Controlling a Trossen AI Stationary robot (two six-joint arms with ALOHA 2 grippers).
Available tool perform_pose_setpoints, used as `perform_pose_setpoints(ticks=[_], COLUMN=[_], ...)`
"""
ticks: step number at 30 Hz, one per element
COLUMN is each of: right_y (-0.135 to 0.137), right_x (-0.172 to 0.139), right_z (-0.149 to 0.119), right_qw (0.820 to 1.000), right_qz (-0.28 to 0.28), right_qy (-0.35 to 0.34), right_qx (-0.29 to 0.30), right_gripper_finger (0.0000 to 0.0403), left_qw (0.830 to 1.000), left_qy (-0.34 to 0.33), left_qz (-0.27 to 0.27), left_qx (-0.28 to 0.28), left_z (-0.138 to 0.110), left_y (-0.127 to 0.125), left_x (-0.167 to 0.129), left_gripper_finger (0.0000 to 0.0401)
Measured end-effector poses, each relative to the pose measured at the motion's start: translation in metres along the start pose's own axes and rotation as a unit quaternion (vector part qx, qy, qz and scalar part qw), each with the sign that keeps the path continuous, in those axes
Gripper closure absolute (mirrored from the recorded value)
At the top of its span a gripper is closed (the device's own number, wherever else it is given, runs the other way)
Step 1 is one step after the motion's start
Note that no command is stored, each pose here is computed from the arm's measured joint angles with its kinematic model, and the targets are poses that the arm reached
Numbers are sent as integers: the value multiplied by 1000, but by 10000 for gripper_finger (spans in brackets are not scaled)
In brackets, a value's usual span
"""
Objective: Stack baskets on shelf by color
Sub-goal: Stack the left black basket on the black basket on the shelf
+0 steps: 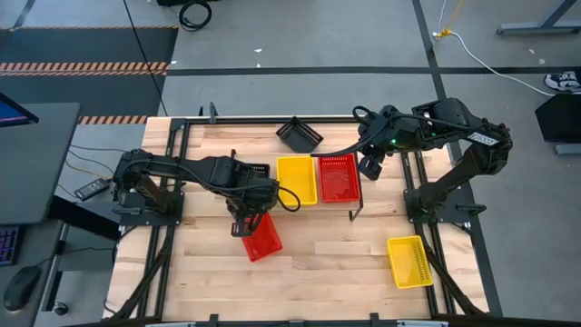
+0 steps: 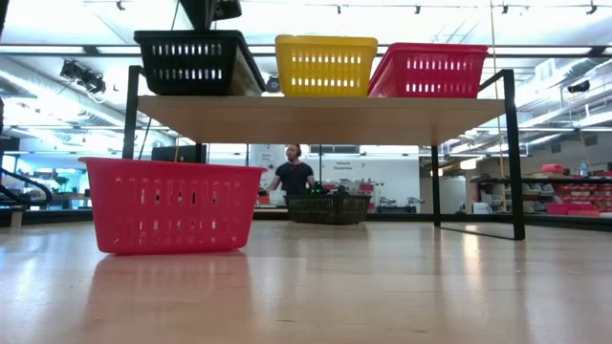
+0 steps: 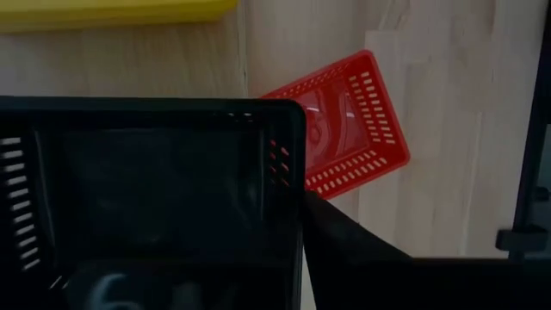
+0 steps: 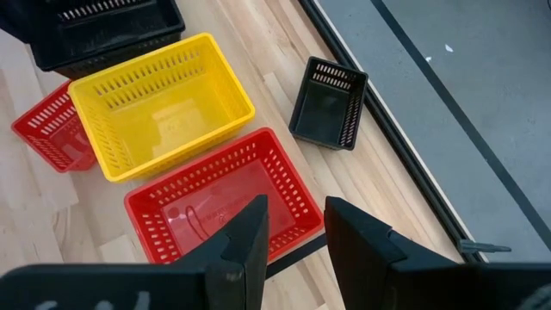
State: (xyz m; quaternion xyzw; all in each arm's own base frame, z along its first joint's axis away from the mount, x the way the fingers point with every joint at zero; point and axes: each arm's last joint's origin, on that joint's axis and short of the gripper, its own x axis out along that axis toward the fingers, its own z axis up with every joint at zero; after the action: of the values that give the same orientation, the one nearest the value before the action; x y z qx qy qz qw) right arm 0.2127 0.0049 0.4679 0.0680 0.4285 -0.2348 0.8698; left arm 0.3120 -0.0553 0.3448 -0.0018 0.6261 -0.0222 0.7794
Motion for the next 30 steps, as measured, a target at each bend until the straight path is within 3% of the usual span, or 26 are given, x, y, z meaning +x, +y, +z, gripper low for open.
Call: perform_pose_setpoints(ticks=[18, 30], right_y=[0, 0], right_x=[0, 0], right_z=[0, 0], right_qw=[1000, 1000], right_qz=[2, 3], right_qy=[0, 1], right_qx=[6, 5], right_gripper_finger=[283, 283], left_qw=[1000, 1000], left_qy=[-4, -7], left_qz=[20, 17], left_qx=[-13, 0], left_z=[3, 2], left_y=[18, 10], left_x=[0, 0], left_gripper_finger=[396, 366])
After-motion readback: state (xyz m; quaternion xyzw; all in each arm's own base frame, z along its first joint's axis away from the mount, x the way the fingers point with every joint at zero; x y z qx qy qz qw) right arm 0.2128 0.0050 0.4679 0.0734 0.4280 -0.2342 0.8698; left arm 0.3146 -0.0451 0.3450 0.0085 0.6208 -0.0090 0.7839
